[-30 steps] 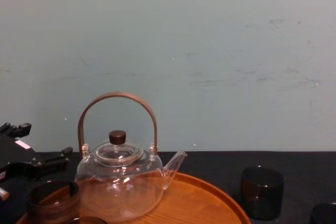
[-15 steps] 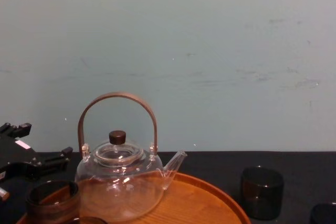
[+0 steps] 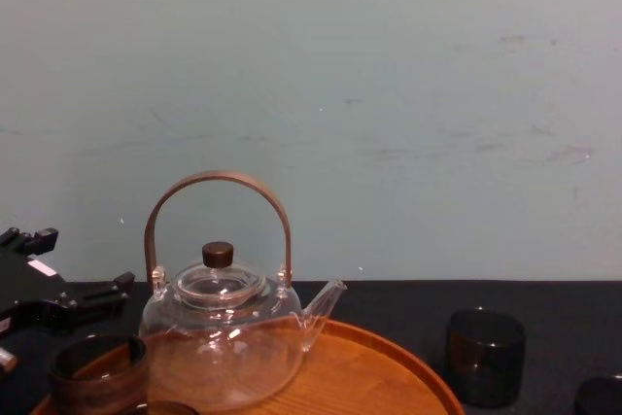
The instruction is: Pick up the glass from the table and place it on the tray.
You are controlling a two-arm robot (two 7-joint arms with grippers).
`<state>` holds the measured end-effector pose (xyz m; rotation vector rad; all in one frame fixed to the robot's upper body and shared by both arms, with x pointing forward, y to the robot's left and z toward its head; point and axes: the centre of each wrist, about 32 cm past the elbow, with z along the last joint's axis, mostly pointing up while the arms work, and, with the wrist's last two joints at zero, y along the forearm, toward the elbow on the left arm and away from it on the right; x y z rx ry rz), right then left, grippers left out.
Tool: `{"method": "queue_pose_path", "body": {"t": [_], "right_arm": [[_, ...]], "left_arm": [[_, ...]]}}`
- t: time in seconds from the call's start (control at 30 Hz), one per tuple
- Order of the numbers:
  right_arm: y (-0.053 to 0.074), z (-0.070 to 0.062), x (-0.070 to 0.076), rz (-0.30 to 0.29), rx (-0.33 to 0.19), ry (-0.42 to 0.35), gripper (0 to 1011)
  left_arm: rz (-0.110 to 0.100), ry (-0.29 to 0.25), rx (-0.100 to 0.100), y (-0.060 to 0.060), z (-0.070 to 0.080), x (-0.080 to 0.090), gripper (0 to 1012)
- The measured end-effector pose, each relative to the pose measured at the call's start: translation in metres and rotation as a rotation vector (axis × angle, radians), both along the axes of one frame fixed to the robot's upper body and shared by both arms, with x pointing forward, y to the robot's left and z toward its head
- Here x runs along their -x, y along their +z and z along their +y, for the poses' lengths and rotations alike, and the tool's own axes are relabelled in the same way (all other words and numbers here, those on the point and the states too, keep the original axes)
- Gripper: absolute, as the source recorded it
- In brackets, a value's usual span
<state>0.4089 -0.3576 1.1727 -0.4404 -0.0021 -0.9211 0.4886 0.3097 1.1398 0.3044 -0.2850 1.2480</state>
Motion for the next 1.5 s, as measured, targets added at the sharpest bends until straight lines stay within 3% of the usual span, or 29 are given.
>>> {"method": "queue_pose_path", "body": {"t": [0.6,1.03,1.5], "right_arm": [[-0.005,0.008,-0.012,0.082,-0.041,-0.010,1002],[-0.005,0.015,-0.024,0.131,-0.022,-0.001,1002],[-0.007,0.022,-0.039,0.137,-0.025,0.000,1002]], "left_arm": [[0.000,0.000,0.000,0.000,0.000,0.000,1001],[0.000,0.000,0.000,0.000,0.000,0.000,1002],[0.000,0.000,0.000,0.000,0.000,0.000,1001]]}}
